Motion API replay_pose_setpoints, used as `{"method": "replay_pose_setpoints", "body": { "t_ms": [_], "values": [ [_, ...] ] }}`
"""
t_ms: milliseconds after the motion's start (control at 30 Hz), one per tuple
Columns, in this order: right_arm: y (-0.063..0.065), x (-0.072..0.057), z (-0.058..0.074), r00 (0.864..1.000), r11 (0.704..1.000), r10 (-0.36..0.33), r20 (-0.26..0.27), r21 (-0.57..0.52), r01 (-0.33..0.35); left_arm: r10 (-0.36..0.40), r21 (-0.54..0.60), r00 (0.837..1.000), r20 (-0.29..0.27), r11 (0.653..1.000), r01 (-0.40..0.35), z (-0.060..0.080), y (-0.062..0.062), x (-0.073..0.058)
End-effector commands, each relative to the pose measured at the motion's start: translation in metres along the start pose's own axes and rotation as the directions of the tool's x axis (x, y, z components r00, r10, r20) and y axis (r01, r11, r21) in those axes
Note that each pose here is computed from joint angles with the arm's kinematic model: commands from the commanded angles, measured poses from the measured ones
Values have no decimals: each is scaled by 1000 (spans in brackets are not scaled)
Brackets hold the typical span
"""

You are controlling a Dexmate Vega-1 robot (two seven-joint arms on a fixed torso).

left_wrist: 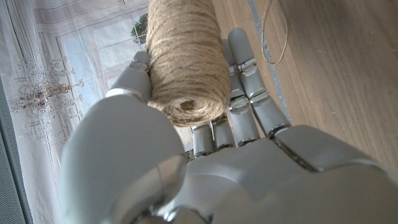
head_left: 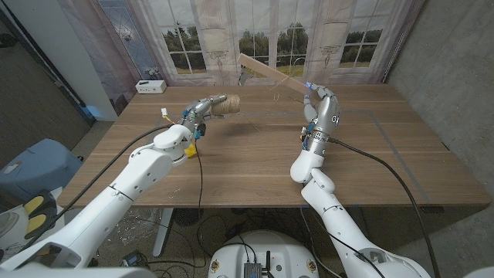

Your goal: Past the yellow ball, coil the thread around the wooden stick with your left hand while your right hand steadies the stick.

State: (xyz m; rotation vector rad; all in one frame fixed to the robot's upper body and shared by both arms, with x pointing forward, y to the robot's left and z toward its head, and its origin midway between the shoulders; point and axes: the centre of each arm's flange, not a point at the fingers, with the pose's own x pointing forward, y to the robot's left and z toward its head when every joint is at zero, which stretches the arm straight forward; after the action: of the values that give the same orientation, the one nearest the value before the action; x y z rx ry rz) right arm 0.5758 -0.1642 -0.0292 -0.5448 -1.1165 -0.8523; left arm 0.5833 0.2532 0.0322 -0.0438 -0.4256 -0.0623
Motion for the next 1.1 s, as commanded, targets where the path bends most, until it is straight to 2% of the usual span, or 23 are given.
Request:
{"method": "replay_pose_setpoints", "body": {
  "t_ms": [33,333,667,1100],
  "values": [
    [-1,-13,10,986,996,69,154,-68,-60,-19,-2,1000,11,1000,19,27,10,7],
    [-1,-18,4,981,989,98,170,-125,-77,-12,20,999,40,1000,11,45,13,-1],
    [6,-26,-10,976,972,146,160,-209,-111,-10,62,996,92,998,4,69,11,-11],
    [16,-36,-9,958,954,205,199,-261,-149,-30,131,989,142,991,11,101,7,-10]
  ]
}}
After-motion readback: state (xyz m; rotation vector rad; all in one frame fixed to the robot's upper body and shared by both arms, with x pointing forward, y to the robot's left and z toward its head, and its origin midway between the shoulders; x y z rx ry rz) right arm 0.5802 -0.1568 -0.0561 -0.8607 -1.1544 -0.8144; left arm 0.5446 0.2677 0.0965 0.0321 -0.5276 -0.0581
